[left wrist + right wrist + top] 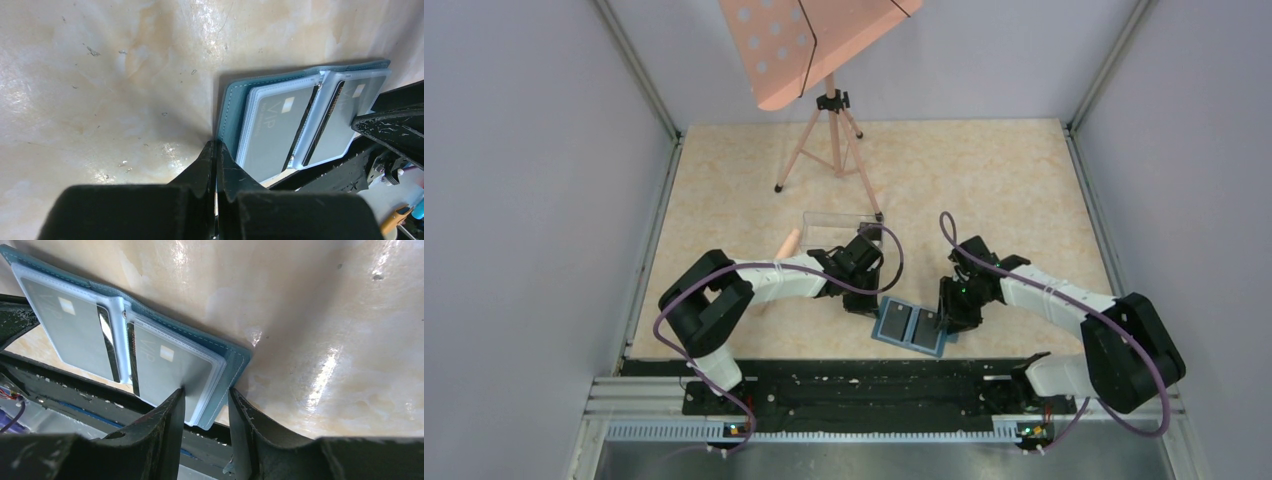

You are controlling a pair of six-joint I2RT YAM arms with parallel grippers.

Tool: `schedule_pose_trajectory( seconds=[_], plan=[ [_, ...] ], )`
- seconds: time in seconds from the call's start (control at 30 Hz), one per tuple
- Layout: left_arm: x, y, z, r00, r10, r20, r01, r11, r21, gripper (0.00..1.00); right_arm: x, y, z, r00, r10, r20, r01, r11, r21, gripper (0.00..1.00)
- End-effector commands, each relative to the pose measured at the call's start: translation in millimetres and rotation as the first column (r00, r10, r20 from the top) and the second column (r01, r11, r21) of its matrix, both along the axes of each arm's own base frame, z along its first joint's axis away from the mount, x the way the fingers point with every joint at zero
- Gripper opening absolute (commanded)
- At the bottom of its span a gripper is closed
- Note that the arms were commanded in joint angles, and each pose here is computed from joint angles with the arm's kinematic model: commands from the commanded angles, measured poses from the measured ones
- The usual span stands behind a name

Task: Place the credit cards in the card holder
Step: Close the card holder at the center of the board.

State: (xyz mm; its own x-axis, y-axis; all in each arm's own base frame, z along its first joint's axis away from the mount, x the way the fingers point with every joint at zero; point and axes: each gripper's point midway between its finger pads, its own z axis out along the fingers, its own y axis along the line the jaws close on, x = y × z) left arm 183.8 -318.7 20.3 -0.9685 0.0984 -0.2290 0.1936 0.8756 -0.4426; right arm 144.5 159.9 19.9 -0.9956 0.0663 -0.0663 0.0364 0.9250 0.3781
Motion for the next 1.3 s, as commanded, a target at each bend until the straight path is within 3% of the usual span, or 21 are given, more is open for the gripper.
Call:
schedule_pose_trajectory(
  seconds=[0.0,0.13,0.47,0.67,1.03,1.27],
  plan=[
    [-4.1,4.4,-14.4,1.000,-0.005,-0.027,0.006,0.999,0.039,0.00,16.6,22.1,12.8,0.998,0.013,0.055,-0.019,0.994,0.106,0.35],
    [-4.6,3.9,-15.3,0.999,-0.008,-0.032,0.009,0.999,0.040,0.00,20.2,15.1,17.8,0.997,0.007,0.072,-0.011,0.998,0.062,0.34],
    [-3.5,7.3,-17.3,0.999,0.009,-0.032,-0.007,0.998,0.057,0.00,36.0,10.5,42.0,0.987,0.018,0.160,-0.023,0.999,0.025,0.42],
    [-3.5,6.5,-17.9,0.999,0.004,-0.033,-0.002,0.998,0.057,0.00,31.7,15.8,28.2,0.993,0.017,0.121,-0.023,0.998,0.051,0.42],
    [-3.6,7.0,-19.0,0.999,0.006,-0.036,-0.004,0.998,0.061,0.00,20.6,-3.1,-2.0,0.998,-0.007,0.062,0.010,0.999,-0.052,0.41],
    [-3.6,6.9,-19.0,0.999,0.006,-0.036,-0.004,0.998,0.061,0.00,21.8,10.3,-2.2,0.998,-0.003,0.057,0.002,1.000,0.021,0.40]
  ],
)
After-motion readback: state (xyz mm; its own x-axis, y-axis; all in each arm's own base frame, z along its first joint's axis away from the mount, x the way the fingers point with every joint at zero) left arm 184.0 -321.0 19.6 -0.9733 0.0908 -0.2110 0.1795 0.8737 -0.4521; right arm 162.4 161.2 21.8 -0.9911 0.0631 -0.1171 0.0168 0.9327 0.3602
